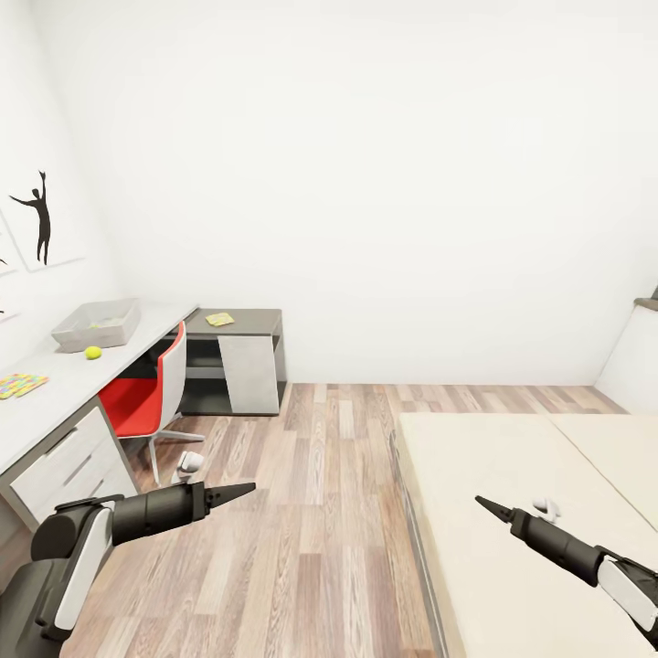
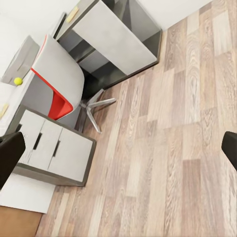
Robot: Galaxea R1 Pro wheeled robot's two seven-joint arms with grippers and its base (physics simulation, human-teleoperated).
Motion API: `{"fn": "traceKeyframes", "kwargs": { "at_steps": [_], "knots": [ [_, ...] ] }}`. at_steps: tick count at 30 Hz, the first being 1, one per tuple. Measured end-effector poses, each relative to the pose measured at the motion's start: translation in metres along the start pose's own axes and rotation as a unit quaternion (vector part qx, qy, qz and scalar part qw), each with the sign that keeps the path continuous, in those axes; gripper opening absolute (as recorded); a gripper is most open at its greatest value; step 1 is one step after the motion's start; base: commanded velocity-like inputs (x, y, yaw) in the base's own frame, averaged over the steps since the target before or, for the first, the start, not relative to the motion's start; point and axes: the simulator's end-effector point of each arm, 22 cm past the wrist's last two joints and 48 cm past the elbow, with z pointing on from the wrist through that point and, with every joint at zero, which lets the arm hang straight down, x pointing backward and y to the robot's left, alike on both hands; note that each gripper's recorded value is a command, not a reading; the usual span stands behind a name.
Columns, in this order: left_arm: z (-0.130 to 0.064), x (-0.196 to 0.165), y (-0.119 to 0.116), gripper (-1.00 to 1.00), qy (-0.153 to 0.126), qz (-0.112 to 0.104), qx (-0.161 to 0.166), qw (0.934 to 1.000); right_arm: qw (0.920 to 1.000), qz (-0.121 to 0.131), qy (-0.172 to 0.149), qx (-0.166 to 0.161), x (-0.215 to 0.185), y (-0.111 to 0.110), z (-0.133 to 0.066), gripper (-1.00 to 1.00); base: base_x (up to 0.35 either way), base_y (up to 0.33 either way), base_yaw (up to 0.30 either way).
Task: Put all the toys in the child's room - the three board games (two on the bed and one on the table), the two jigsaw puzzles on the table, and the tennis ball on the table - inside the toy box on the table in the child's room.
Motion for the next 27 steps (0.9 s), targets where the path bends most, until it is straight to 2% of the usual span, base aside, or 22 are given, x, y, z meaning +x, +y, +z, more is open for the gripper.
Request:
{"fn": "traceKeyframes", "kwargs": {
  "at_steps": [27],
  "knots": [
    [-0.0006,0.0001,0.0008,1.00,0.000,0.000,-0.001,1.0000,1.0000,0.004,0.000,-0.005,0.0030,0.0040,0.0039,1.00,0.000,0.000,-0.003]
  ]
}}
